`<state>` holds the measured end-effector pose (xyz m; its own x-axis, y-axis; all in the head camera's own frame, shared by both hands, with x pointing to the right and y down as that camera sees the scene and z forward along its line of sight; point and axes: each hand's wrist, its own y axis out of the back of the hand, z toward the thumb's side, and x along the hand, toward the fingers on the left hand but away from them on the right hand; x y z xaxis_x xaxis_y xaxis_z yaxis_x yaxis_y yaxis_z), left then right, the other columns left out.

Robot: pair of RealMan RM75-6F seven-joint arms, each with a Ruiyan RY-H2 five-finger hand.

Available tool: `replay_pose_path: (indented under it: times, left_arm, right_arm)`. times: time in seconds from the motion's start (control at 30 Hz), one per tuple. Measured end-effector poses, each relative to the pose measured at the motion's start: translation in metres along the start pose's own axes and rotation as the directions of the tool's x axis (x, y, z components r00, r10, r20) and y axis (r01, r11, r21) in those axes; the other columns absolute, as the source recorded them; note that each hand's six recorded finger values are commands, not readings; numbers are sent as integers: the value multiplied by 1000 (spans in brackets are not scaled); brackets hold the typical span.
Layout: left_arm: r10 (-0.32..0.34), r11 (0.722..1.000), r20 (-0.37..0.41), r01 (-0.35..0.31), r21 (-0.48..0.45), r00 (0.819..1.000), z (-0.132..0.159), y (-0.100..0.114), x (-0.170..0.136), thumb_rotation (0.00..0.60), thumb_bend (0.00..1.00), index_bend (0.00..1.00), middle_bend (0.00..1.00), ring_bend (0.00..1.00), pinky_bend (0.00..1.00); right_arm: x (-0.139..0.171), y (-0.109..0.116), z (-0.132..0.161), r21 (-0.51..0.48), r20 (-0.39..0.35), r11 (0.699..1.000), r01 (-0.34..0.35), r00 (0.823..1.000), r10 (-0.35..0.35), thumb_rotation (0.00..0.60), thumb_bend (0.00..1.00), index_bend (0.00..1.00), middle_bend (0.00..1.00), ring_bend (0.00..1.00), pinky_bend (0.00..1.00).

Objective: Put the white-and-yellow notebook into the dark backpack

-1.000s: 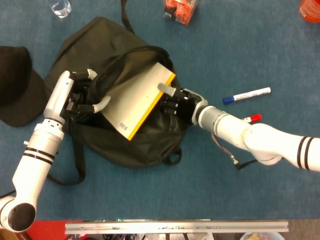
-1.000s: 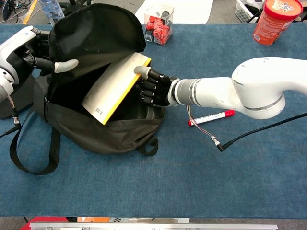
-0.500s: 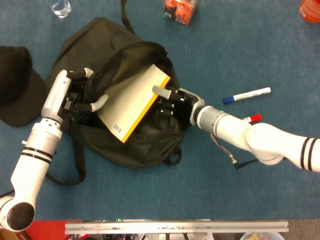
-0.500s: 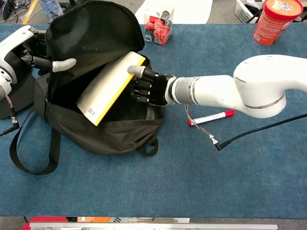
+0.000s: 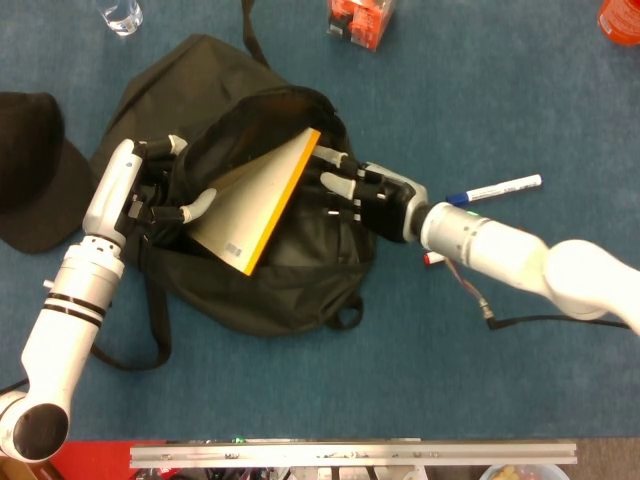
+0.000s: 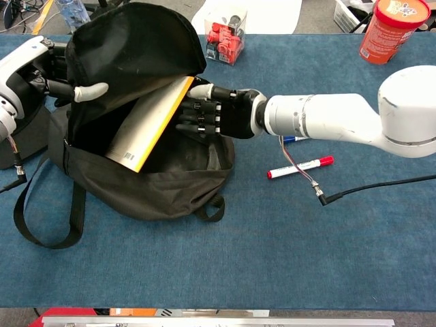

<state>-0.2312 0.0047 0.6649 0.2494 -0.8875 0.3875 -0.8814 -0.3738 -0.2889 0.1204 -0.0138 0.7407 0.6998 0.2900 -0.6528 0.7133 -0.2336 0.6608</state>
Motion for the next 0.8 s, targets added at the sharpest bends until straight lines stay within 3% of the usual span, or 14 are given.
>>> replay_pose_path:
  times: [0.33,0.67,0.8]
  left_arm:
    - [-25,1000,-7,25,7,1000,-2,-6,0,600,248,608,729,734,905]
    - [-72,997,-15,73,27,997,-1,-16,-1,600,248,602,712,716,891]
    - [-117,992,-25,118,51,993,-2,-21,-5,600,248,582,671,653,817]
  right_arm:
    - [46,13,14,175,7,984,-10,1000,9,600,515,0,51,0,219]
    - [89,39,20,294,4,954,63,998,-67,600,515,0,46,0,217]
    - [101,45,24,339,-19,937,85,996,-84,600,515,0,50,0,217]
